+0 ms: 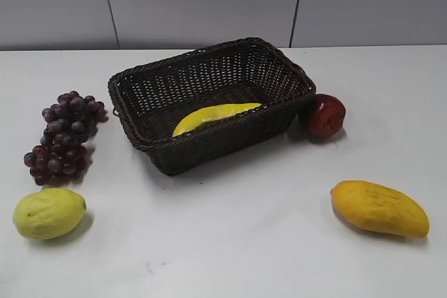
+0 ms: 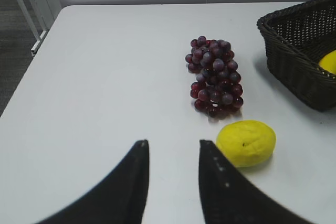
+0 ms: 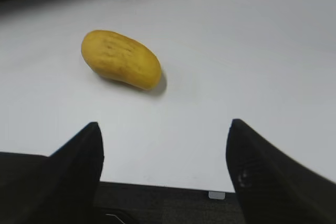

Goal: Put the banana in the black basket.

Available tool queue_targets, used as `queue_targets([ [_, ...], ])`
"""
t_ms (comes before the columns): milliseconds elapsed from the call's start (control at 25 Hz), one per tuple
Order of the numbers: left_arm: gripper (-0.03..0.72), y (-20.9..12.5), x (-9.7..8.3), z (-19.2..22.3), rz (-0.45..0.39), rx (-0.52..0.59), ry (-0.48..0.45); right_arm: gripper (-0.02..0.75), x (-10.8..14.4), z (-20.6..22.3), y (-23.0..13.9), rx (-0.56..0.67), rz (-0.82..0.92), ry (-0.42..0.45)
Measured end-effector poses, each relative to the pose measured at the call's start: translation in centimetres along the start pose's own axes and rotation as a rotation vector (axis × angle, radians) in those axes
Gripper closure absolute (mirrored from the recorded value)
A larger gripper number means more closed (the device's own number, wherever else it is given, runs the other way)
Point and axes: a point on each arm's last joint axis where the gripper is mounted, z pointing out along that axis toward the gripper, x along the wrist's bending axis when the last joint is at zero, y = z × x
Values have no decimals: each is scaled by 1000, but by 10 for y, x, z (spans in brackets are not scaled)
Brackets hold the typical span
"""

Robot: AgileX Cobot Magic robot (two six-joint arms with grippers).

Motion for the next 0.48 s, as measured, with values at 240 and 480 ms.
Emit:
queue_targets([
  [240, 453, 0, 0, 0, 0, 0, 0, 158, 0, 1, 1, -14, 0, 2],
  [480, 453, 0, 0, 0, 0, 0, 0, 158, 0, 1, 1, -15, 0, 3],
])
